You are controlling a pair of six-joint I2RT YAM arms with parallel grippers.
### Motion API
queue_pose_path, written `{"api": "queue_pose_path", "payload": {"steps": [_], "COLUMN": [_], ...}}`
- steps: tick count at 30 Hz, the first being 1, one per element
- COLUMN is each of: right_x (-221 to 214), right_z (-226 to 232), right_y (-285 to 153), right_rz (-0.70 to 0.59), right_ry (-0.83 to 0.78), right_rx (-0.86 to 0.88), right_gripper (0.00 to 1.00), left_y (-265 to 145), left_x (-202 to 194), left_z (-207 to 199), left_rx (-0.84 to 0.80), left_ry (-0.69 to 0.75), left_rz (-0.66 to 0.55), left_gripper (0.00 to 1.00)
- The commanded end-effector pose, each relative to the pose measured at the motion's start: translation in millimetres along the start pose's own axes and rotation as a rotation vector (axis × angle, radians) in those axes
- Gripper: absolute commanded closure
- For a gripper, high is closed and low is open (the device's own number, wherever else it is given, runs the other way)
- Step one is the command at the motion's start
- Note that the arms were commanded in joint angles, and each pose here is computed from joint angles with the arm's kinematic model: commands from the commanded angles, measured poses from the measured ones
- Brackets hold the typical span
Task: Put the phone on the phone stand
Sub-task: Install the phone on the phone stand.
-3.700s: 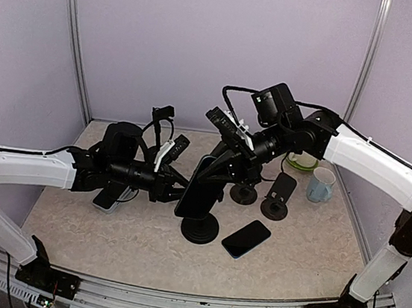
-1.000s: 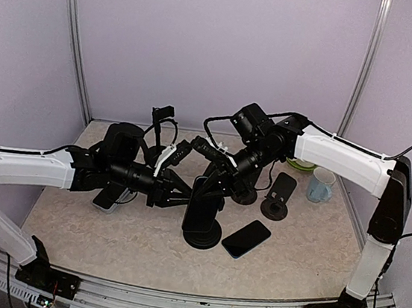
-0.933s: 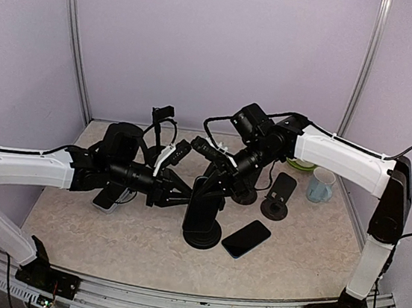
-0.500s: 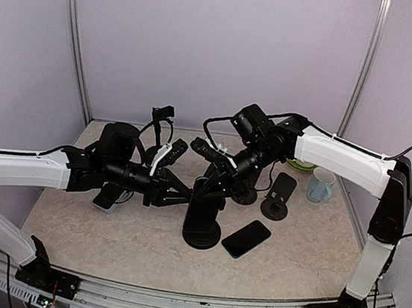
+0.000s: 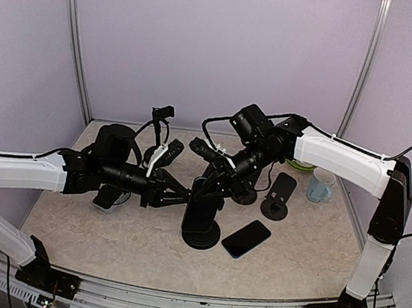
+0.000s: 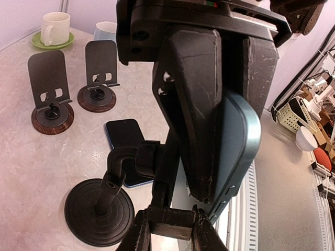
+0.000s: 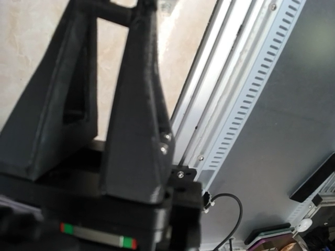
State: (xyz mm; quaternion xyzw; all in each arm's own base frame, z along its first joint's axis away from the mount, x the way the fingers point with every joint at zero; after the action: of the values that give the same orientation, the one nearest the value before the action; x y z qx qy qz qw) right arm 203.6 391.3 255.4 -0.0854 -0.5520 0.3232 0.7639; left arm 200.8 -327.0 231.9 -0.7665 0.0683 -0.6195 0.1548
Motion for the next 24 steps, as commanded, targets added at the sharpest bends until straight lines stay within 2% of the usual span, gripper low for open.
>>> {"api": "queue_pose_path", "payload": {"steps": [1,24], "right_x": [-31.9,-42.8], "right_z": [-11.5,-28.1], "right_y": [-12.1,-6.9], "right_rz": [0.119,0.153], "right_ry": [0.139,0.207], "right_rx": [-0.100,-0.120], "right_gripper": [1.00,1.00], "left_y": [-18.5,-27.6], "left_x": [15.4,20.3], "left_z": [-5.7,-12.7], "left_rx": [-0.003,0.005], "left_ry": [0.027,0.073], "left_rz": [-0.055,-0.089], "left_gripper": [1.00,1.00]}}
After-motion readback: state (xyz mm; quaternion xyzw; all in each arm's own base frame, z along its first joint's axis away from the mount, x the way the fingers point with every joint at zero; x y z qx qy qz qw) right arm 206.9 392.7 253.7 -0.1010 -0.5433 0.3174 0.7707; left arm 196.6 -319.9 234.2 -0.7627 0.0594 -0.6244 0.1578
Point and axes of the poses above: each gripper's point midway between its finger pads, its own y axis out along the fingers, its own z axis along the line the jaws close on, x = y × z, the point moved 3 cm from there along -y, back along the fingers, and after that the axes turned 11 degrees about y, right-handed, at the moved point
